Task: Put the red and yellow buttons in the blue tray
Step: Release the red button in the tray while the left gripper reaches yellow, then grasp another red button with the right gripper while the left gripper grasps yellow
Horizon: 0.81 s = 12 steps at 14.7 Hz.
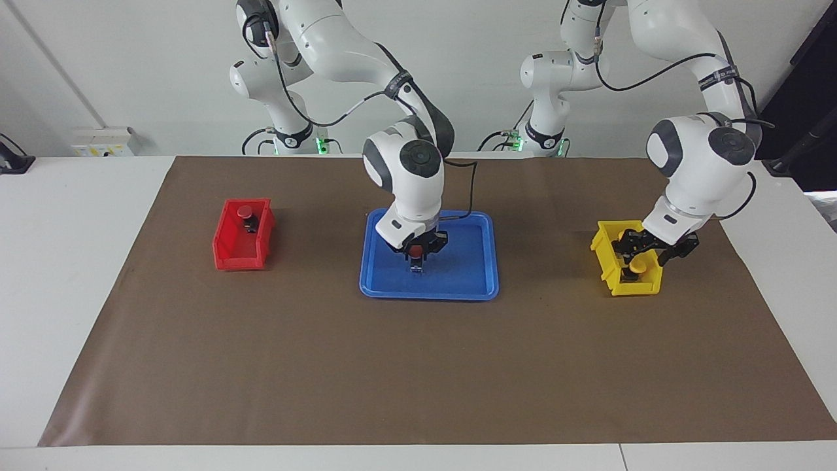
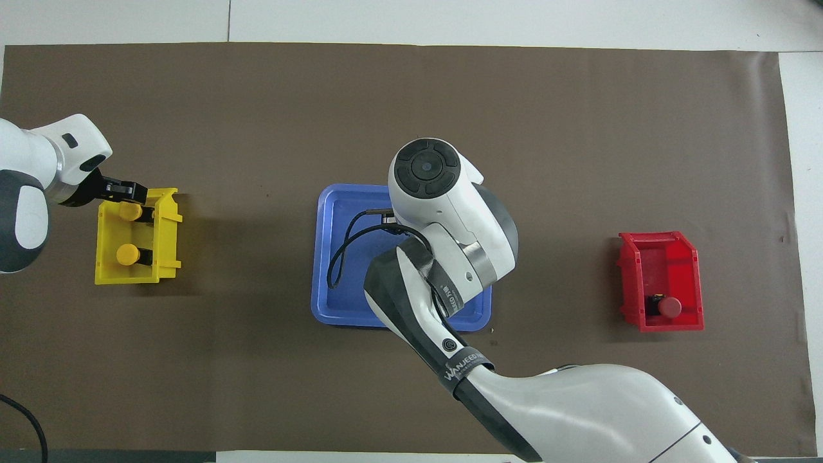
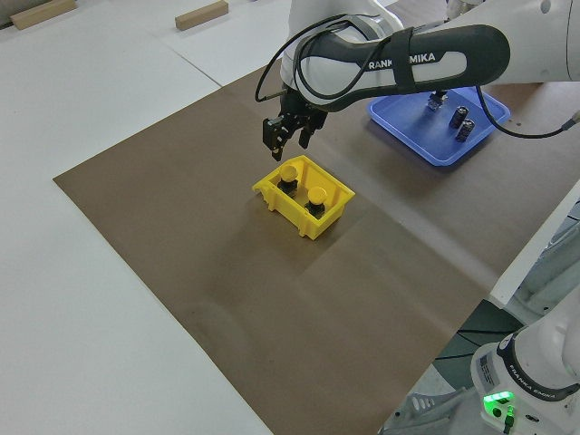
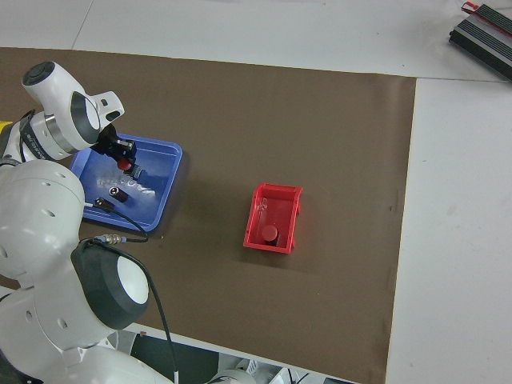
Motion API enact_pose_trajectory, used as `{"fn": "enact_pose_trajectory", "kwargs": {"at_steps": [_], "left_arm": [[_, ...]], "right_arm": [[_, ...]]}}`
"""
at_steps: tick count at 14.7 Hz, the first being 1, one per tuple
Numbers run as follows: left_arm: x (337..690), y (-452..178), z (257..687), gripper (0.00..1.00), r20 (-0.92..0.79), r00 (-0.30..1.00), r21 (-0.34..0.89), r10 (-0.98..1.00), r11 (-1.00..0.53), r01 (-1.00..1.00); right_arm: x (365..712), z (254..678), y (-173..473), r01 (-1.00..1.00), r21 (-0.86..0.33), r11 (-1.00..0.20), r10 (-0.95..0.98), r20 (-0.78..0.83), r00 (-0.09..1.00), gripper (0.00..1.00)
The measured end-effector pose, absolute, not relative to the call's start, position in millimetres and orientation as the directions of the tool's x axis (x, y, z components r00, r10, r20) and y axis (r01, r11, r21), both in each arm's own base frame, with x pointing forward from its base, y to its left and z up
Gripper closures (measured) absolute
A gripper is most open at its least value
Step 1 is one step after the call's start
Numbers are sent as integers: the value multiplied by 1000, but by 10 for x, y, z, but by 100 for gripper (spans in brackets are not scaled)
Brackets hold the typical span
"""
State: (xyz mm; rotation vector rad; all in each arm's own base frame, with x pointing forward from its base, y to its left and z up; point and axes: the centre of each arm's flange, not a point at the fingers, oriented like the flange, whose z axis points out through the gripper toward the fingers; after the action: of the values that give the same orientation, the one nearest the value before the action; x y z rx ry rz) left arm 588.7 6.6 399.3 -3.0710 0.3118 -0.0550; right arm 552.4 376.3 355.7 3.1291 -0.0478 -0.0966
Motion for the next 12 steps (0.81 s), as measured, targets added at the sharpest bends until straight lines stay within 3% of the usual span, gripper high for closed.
{"fn": "enact_pose_trajectory", "kwargs": {"at_steps": [2, 4, 6, 9, 12], "left_arm": [[5890, 140, 3973, 43, 28, 982, -57, -189, -981, -188], [5888, 183, 3972, 44, 31, 985, -43, -172, -984, -170], [5882, 208, 3955, 44, 30, 987, -28, -157, -987, -156], [5866, 212, 3851, 44, 12, 988, -20, -153, -988, -152], [5842, 246, 3778, 44, -3, 989, -17, -146, -989, -146]], "right_arm": [[5533, 3589, 3753, -31, 9, -999, -32, -54, 998, 41], [5609, 3728, 3682, -44, 5, -999, -44, -33, 998, 36], [5764, 4063, 3388, -66, 14, -998, -66, -19, 998, 37], [5899, 4692, 2274, -22, 16, -1000, -23, -49, 999, 37], [5581, 4961, 904, 9, -15, -1000, 10, -72, 997, 37]]}}
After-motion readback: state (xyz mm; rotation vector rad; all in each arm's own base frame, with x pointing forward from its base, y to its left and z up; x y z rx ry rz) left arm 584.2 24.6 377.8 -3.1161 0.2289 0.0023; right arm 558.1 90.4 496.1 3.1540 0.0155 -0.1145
